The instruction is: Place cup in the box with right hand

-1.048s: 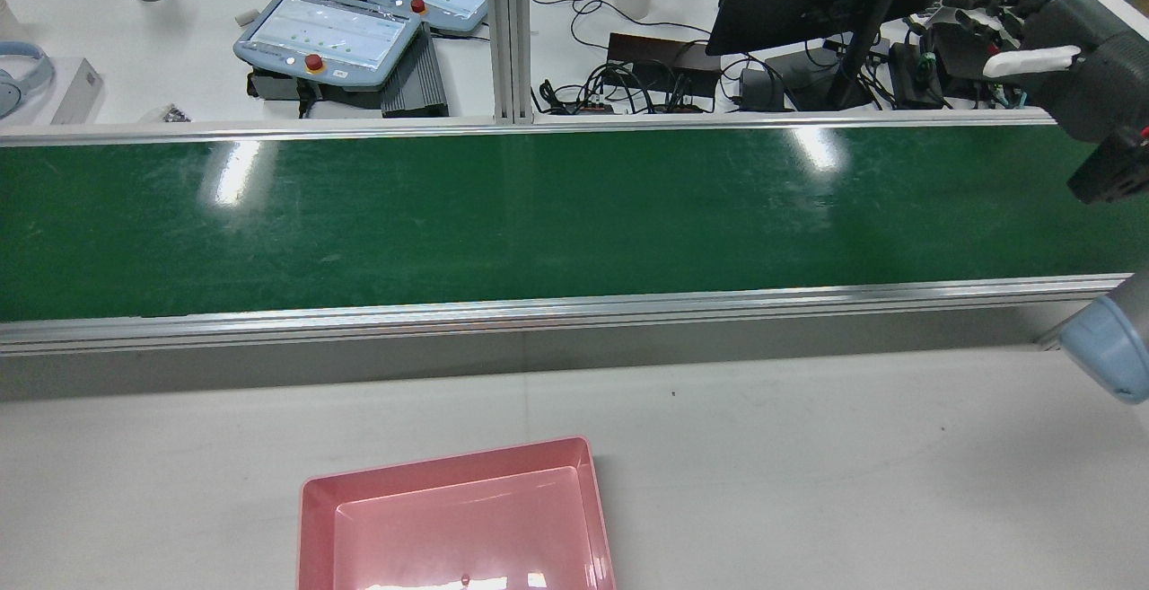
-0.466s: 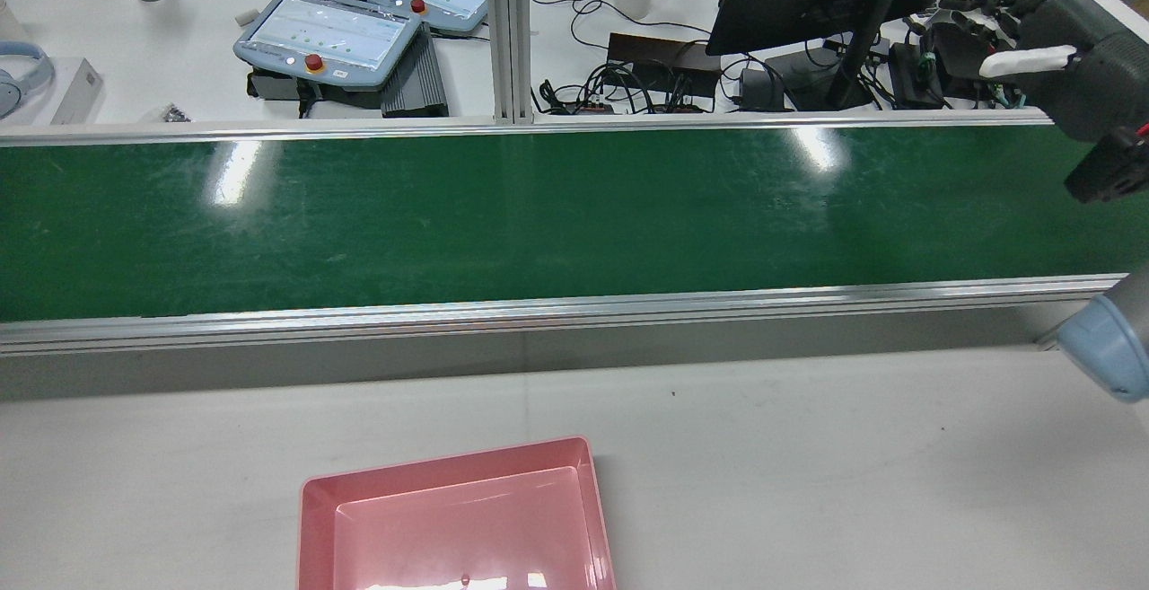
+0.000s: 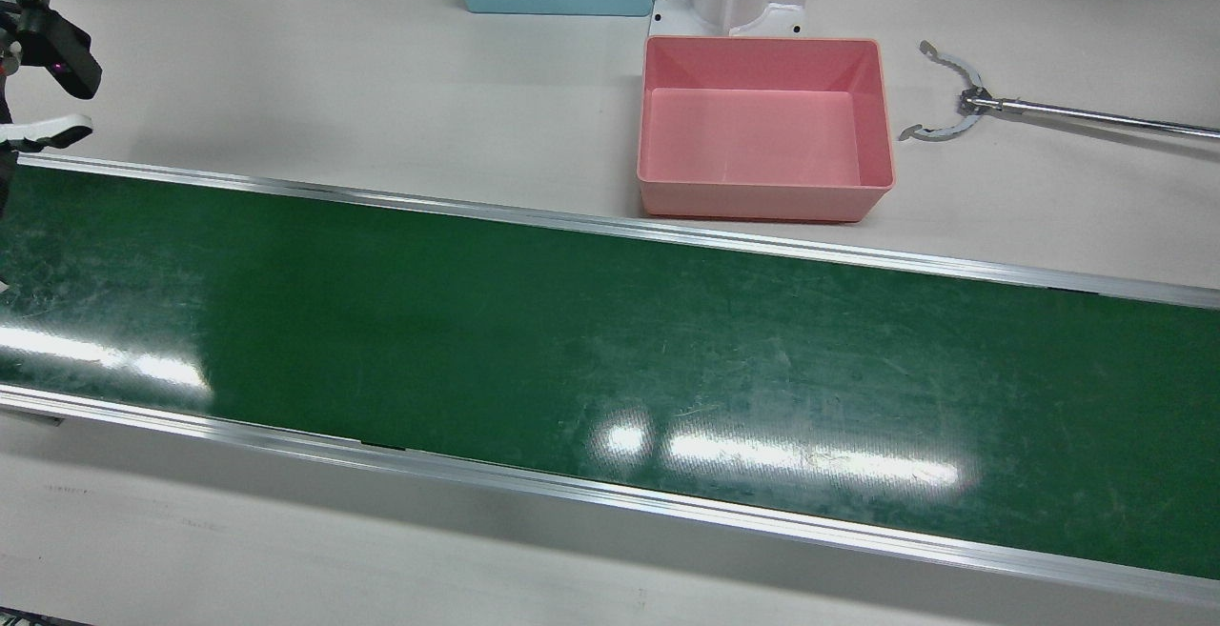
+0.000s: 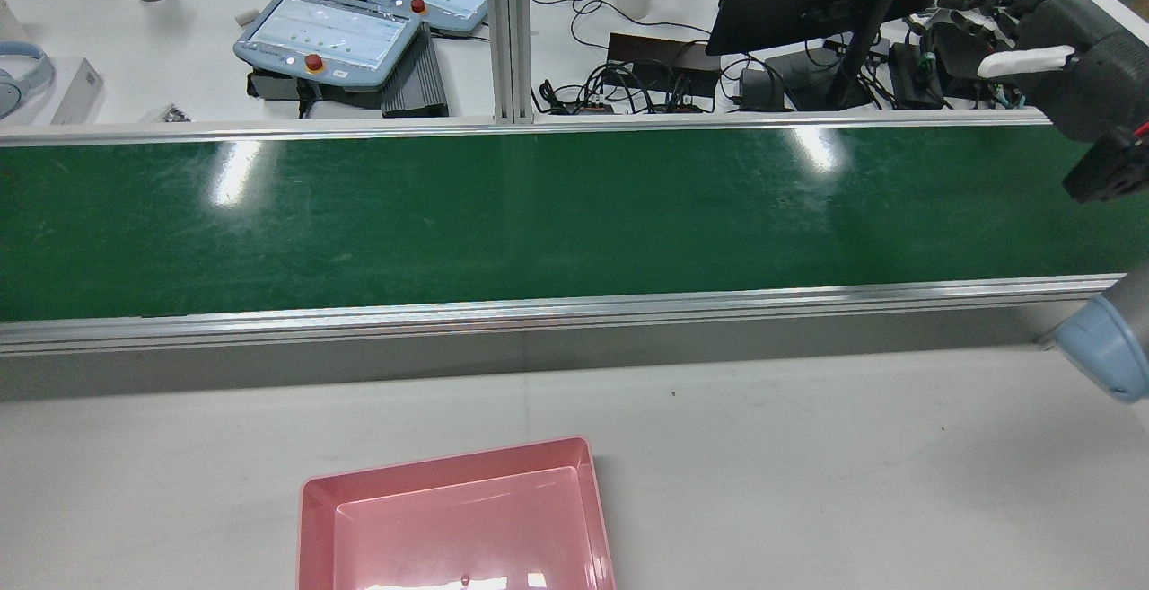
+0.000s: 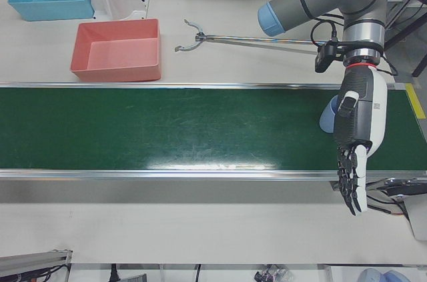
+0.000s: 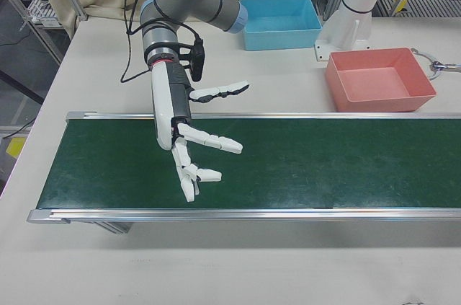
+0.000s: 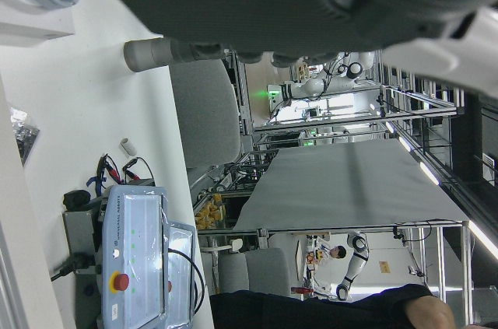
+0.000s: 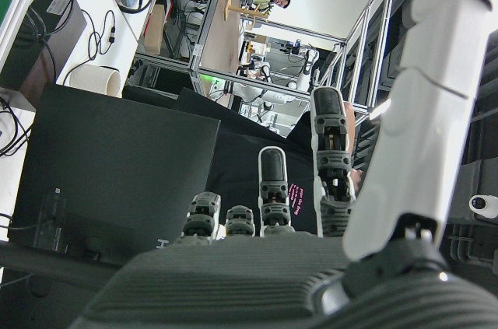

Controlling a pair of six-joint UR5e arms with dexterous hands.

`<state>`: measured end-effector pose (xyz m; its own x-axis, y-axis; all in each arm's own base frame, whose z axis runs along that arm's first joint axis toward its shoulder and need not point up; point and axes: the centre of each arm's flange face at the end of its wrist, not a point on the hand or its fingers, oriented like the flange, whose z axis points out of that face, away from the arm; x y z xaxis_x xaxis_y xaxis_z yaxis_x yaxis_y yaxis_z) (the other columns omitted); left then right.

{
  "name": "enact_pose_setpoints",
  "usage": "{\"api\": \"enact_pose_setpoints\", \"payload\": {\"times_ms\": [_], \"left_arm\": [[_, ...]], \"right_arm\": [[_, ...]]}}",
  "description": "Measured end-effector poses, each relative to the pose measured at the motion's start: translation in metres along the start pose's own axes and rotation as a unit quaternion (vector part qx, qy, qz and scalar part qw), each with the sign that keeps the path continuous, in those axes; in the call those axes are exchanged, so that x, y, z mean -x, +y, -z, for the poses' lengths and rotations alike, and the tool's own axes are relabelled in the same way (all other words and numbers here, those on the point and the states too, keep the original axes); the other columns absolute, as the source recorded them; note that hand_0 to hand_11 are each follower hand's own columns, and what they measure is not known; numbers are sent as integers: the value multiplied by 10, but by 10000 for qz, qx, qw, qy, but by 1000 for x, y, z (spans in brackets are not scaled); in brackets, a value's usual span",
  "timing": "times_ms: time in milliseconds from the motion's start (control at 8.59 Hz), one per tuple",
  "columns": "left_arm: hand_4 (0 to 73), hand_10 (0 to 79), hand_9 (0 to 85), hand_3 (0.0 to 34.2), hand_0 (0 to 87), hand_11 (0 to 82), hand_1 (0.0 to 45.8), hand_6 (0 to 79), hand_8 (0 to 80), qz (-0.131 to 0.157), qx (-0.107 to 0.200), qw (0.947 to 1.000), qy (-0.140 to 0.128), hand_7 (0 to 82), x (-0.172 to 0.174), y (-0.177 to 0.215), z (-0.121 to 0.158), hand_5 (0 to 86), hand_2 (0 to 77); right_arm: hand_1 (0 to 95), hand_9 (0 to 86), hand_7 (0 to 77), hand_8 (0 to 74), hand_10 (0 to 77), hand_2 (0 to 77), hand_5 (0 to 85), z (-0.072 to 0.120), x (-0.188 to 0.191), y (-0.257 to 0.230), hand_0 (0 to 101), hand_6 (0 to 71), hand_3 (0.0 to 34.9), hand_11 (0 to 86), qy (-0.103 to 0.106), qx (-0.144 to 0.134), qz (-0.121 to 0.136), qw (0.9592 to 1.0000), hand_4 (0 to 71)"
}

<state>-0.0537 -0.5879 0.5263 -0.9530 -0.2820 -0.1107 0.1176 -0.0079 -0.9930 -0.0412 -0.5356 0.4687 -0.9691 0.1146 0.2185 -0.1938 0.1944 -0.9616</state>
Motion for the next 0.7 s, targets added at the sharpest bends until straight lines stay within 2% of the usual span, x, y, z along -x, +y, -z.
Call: {"api": "enact_pose_setpoints", "payload": {"times_ms": [349,698], "left_arm": [[0,0,5,0,0,0,5,0,0,0,0,10000,0,0,0,0,0,0,5],[0,0,5,0,0,0,5,0,0,1,4,10000,1,0,0,0,0,0,5]], "right_arm": [[125,98,415,22,71,5,60,0,0,0,563,87,0,114,-2,0,1,10000,349],[125,98,404,22,71,5,60,0,1,-1,563,87,0,114,-4,-14,6,10000,349]]}}
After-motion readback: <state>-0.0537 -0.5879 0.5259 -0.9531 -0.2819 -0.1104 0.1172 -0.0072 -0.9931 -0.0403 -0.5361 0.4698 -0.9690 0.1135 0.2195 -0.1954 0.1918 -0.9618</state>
